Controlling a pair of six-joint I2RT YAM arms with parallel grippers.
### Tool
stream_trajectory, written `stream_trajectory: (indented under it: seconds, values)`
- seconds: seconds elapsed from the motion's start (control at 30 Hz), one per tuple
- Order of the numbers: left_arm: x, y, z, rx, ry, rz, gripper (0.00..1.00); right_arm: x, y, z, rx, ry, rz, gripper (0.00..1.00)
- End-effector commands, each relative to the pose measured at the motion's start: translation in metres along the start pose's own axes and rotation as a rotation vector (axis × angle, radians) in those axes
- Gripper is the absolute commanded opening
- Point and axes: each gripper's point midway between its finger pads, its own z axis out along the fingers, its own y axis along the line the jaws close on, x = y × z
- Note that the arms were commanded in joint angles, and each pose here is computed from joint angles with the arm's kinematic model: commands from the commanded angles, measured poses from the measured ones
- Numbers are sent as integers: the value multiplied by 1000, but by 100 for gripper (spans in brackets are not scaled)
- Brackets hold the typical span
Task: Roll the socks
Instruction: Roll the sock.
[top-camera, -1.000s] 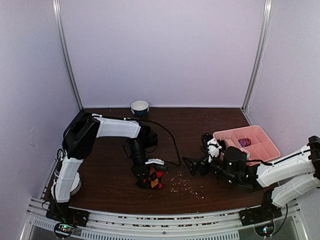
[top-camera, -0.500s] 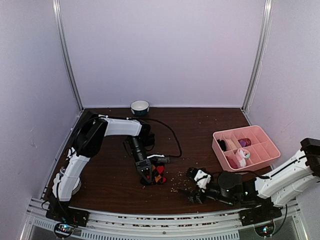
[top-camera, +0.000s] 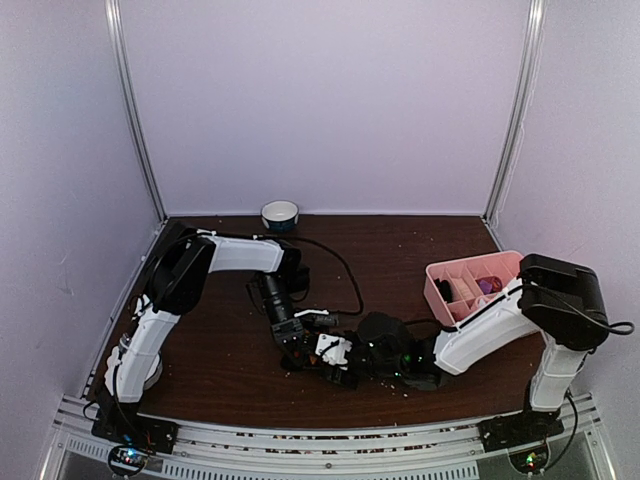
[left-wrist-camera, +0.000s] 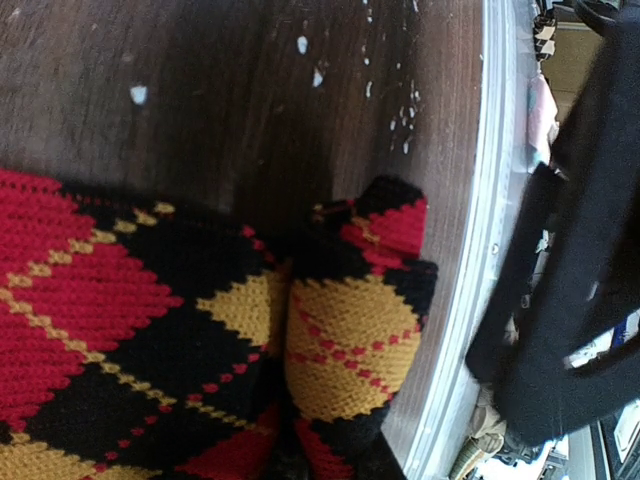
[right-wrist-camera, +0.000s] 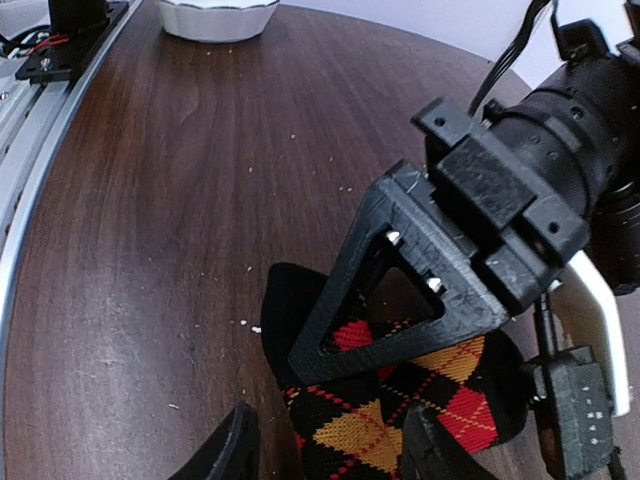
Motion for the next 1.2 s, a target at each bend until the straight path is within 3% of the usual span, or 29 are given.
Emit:
stream_trajectory:
  seconds: [0.0, 0.1, 0.23, 0.37, 0.43, 0.6, 0.8, 1.0, 1.17]
  values:
    - [9, 18, 3, -73, 47, 28, 13, 16, 8, 14, -99, 44, -23, 47]
    - [12, 19, 4, -75, 55, 29, 14, 30, 7, 21, -115, 76, -8, 41]
    - [12, 21, 3, -95, 60, 42, 17, 41, 8, 24, -129, 99, 7, 19]
    - [6, 23, -9, -188, 28, 115, 32, 45, 9, 21, -141, 107, 47, 4]
    - [0, 23, -22, -285, -13, 183, 44, 50, 11, 19, -157, 119, 83, 0]
    - [-9, 11, -50, -482, -127, 363, 57, 70, 9, 20, -207, 186, 247, 0]
    - [-8, 5, -75, -691, -209, 502, 61, 91, 3, 23, -280, 272, 493, 0]
    - [1, -30, -72, -688, -280, 697, 62, 110, 0, 30, -283, 380, 663, 0]
    - [6, -38, -50, -687, -209, 787, 62, 121, -2, 33, -278, 407, 788, 0]
